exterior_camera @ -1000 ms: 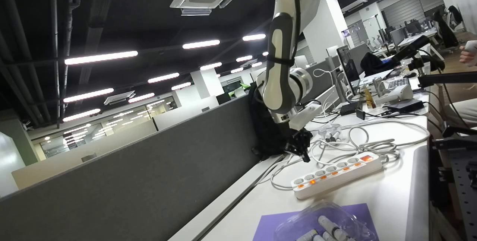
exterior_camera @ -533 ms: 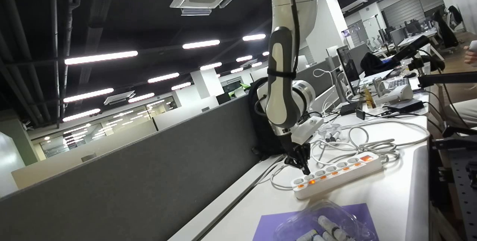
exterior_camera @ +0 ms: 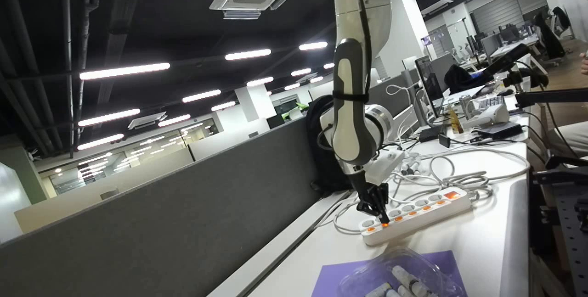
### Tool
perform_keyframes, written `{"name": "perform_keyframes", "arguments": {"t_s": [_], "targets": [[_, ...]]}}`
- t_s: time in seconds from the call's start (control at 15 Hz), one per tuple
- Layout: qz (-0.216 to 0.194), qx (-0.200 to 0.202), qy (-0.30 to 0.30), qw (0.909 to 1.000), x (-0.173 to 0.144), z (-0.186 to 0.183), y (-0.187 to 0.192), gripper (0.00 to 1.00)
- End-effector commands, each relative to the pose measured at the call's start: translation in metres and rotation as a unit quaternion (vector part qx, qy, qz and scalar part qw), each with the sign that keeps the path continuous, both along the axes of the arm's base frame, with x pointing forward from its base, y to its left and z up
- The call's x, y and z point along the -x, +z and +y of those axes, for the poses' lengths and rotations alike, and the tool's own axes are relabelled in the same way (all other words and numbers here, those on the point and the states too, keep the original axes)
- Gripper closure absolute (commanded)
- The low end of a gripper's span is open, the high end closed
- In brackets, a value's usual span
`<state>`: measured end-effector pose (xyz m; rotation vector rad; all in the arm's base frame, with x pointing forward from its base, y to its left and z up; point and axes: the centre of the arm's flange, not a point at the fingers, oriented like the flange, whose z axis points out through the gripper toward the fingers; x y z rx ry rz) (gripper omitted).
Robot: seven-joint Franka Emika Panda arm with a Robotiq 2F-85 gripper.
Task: Turn off the second switch from the left
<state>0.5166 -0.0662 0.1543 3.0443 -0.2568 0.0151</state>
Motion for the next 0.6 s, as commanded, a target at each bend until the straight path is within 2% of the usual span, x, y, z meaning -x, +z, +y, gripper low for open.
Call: {"name": "perform_keyframes", "arguments": {"t_s": [0.0, 0.53], "targets": [[-0.007, -0.003, -0.008, 0.9999, 0.0106, -0.0001, 0.0017, 1.0], [-0.01, -0.026, -0.032, 0.9991, 0.0054, -0.0069, -0.0023, 1.0]]}}
